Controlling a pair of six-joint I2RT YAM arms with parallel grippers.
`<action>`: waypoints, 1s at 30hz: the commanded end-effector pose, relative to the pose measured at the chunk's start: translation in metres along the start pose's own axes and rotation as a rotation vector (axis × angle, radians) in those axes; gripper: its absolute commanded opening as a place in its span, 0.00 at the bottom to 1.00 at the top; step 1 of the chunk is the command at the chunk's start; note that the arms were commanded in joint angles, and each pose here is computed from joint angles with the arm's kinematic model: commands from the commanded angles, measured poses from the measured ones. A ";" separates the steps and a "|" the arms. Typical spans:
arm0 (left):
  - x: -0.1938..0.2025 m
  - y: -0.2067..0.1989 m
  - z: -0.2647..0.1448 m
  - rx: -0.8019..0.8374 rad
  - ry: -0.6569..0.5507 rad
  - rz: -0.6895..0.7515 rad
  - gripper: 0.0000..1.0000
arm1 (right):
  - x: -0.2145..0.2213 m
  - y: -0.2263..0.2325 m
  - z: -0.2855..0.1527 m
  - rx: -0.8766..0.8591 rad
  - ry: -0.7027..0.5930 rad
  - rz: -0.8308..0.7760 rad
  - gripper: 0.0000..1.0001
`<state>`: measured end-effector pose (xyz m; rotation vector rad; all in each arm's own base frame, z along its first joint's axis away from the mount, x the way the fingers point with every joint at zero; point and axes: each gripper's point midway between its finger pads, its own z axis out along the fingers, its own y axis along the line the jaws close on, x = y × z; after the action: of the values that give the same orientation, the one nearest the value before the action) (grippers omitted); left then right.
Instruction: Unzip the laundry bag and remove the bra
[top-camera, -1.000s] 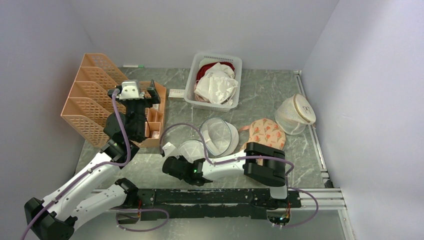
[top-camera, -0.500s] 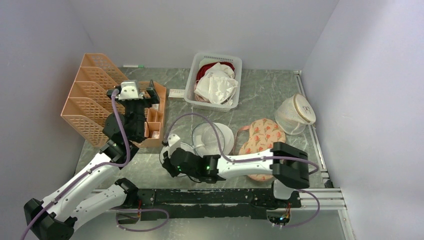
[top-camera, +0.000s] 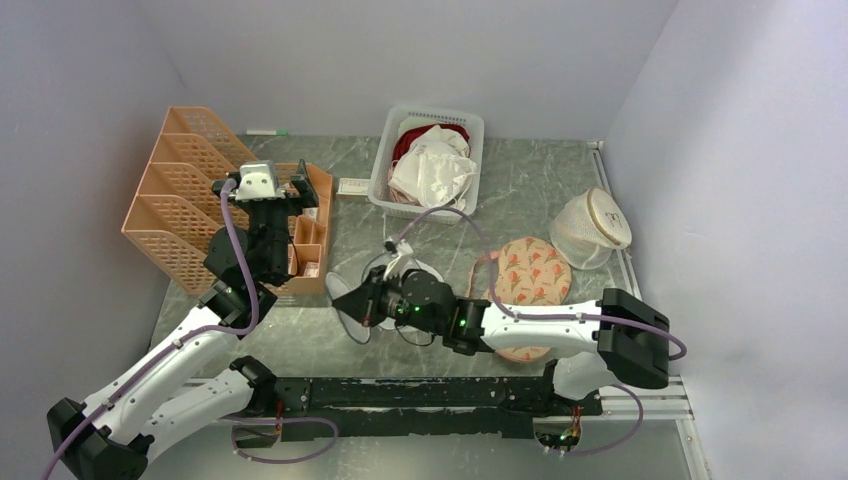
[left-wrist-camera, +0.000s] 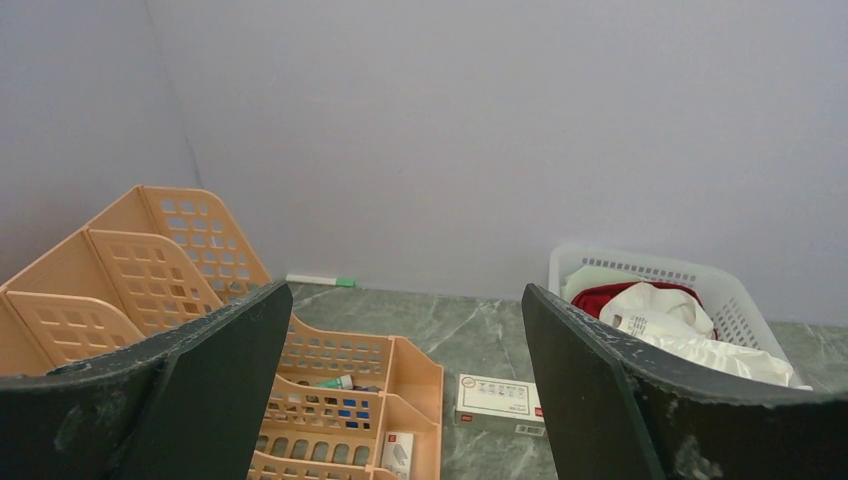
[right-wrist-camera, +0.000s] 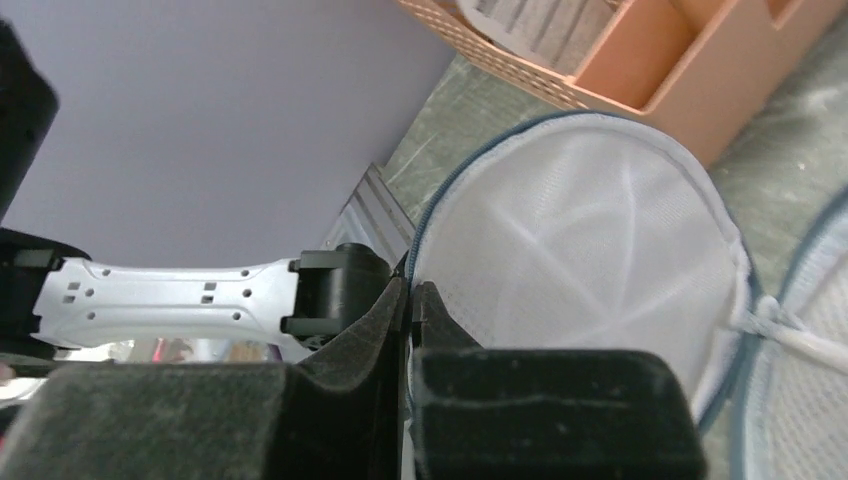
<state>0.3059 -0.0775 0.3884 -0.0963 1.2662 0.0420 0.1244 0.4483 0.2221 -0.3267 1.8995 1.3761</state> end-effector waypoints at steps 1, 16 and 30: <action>-0.010 0.002 0.002 -0.010 -0.019 -0.037 0.97 | -0.020 -0.005 -0.015 -0.086 -0.045 0.221 0.00; -0.006 -0.002 0.004 0.004 -0.008 -0.041 0.97 | -0.061 -0.117 -0.070 0.182 -0.186 0.283 0.00; -0.002 -0.007 0.005 0.017 0.007 -0.042 0.97 | -0.067 -0.196 -0.118 0.387 -0.227 0.231 0.00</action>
<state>0.3108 -0.0830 0.3798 -0.0971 1.2923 0.0250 0.2355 0.2678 0.1634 0.2564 1.9698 1.1714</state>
